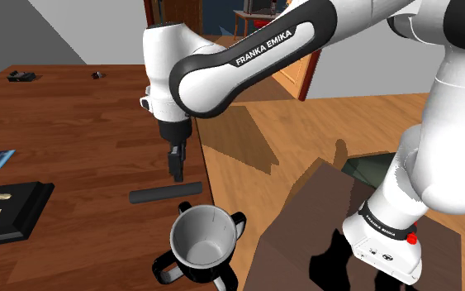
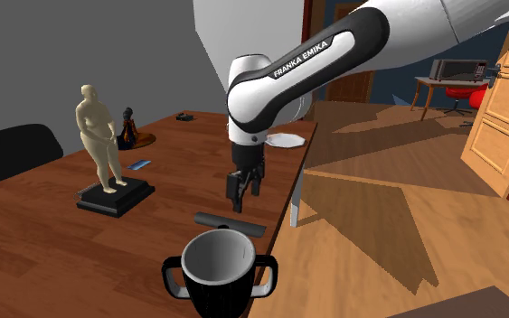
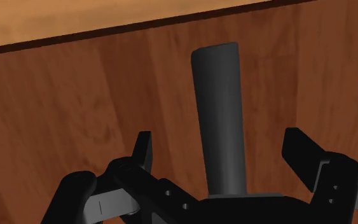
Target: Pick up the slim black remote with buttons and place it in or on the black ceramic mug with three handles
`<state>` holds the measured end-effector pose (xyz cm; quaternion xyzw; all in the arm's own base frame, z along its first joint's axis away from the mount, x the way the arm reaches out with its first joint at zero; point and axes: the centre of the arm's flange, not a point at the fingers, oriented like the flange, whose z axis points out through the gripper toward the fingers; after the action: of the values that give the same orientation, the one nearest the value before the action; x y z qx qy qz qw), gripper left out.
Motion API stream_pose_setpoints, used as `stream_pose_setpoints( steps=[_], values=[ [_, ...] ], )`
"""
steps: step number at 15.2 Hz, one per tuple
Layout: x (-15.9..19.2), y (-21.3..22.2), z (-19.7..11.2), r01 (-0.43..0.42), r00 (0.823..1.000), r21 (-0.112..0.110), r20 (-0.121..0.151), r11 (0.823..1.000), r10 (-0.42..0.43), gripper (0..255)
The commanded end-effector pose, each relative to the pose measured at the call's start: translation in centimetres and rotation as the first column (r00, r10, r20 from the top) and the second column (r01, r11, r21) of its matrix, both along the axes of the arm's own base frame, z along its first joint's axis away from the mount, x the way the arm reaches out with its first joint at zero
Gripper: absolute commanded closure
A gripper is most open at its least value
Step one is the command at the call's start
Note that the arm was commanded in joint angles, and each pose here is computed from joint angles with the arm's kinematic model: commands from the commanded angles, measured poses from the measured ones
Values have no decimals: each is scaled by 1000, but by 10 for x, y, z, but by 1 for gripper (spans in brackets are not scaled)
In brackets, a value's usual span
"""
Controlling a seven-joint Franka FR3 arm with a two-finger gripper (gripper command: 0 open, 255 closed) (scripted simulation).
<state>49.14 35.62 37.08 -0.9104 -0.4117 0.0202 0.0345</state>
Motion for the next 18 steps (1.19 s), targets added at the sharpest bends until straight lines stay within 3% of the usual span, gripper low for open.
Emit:
stream_pose_setpoints(
  steps=[1, 9, 17, 18],
  values=[
    [0, 26, -16, -60, 998, 0, -2, 998, 60, 0],
    [-2, 29, -56, -63, 998, 0, -2, 998, 63, 0],
    [-2, 29, -56, -63, 998, 0, -2, 998, 63, 0],
    [-2, 29, -56, -63, 998, 0, -2, 998, 63, 255]
  ],
)
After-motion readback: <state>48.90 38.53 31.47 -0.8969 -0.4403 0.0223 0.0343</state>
